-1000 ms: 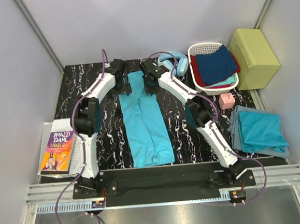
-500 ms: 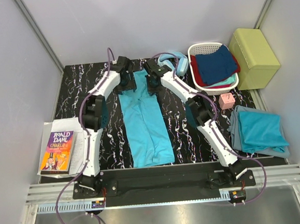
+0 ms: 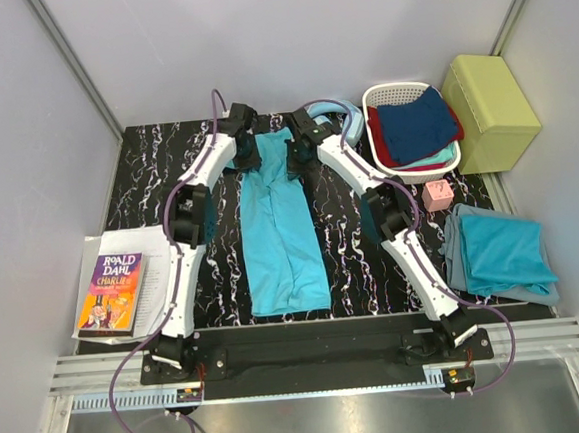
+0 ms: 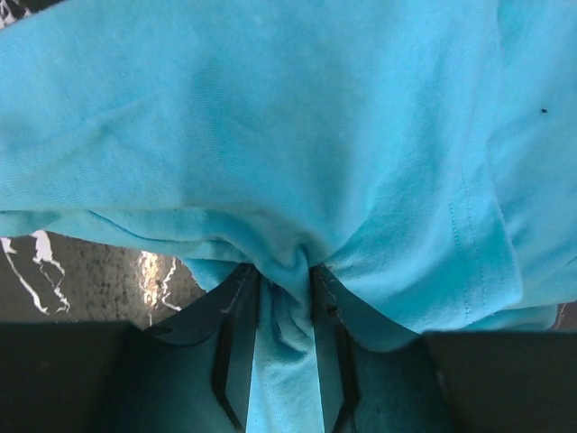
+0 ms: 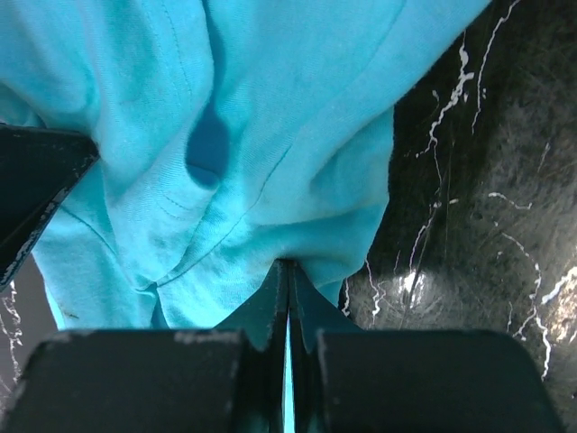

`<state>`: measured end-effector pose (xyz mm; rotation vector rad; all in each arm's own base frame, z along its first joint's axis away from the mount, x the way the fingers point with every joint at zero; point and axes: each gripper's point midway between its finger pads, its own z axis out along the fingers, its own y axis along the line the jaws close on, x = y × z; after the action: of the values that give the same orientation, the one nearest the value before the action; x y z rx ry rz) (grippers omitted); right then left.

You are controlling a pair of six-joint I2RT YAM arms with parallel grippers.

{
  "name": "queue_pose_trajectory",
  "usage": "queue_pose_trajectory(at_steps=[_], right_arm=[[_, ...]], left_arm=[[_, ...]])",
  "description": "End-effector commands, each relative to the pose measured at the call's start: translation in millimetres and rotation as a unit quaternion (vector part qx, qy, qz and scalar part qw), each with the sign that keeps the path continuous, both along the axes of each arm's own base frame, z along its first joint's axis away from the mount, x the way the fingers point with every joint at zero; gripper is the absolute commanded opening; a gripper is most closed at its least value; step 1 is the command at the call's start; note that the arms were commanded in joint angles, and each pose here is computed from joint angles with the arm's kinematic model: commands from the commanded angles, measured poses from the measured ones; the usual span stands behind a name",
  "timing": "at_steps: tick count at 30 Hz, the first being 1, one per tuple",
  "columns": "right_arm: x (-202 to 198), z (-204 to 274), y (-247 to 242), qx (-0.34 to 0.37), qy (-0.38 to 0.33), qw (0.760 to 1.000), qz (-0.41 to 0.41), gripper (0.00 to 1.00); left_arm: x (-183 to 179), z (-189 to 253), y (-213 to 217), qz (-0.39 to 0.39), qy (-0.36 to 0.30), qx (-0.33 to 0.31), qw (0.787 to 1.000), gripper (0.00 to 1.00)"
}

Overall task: Fold and stack the t-shirts
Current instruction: Rotate the tshirt 90 degrees

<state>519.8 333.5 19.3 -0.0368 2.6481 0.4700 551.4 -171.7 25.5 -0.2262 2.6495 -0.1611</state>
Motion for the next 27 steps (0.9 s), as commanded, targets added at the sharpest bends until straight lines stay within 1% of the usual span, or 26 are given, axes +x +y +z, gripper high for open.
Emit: queue_pose_trajectory(at_steps=[1,4,13,15,16,17,18,19,20,21,22,23,24,25,26,27], right_arm=[[6,-22,-10,0.0,0.015,1.0,-0.009,0.0],[14,-19,-14,0.008,0.008,1.0,-0.015,0.0],[35,-12,-23,0.029,-0.013,0.999,-0.03,0.0],[36,-11,-23,0.032,-0.013,0.999,-0.027,0.01],[36,-9,-23,0.034,-0.014,0.999,-0.025,0.05],[35,-2,-20,0.041,-0.016,0.999,-0.021,0.13],[33,0,-18,0.04,-0.015,0.999,-0.02,0.27],[32,6,-15,0.039,-0.02,0.999,-0.018,0.34],[34,23,-16,0.031,-0.037,0.999,-0.023,0.4],[33,32,-15,0.029,-0.044,0.998,-0.024,0.51],[32,43,-14,0.027,-0.053,0.998,-0.024,0.55],[31,66,-10,0.03,-0.072,0.997,-0.023,0.61],[28,74,-9,0.027,-0.075,0.997,-0.022,0.72],[24,84,-7,0.028,-0.081,0.996,-0.023,0.77],[18,103,-5,0.03,-0.088,0.995,-0.021,0.81],[11,110,-4,0.027,-0.088,0.996,-0.018,0.84]], left_arm=[[13,-3,-3,-0.001,-0.005,-0.027,1.0,0.34],[23,0,3,0.008,-0.015,-0.033,0.999,0.38],[39,-1,14,0.015,-0.03,-0.067,0.997,0.42],[40,1,14,0.014,-0.032,-0.067,0.997,0.48],[40,4,13,0.012,-0.034,-0.067,0.997,0.53],[40,8,13,0.014,-0.036,-0.066,0.997,0.6],[40,15,13,0.017,-0.043,-0.06,0.997,0.64],[40,34,9,0.012,-0.058,-0.054,0.997,0.68],[40,49,7,0.012,-0.07,-0.05,0.996,0.79],[39,59,11,0.02,-0.081,-0.035,0.996,0.89],[35,93,5,0.017,-0.108,-0.037,0.993,0.97],[33,107,3,0.016,-0.12,-0.036,0.992,0.99],[29,112,2,0.016,-0.126,-0.031,0.991,0.99],[22,149,-3,0.013,-0.156,-0.041,0.987,0.99],[16,158,-5,0.013,-0.161,-0.042,0.986,0.99],[5,156,-1,0.019,-0.154,-0.029,0.987,0.99]])
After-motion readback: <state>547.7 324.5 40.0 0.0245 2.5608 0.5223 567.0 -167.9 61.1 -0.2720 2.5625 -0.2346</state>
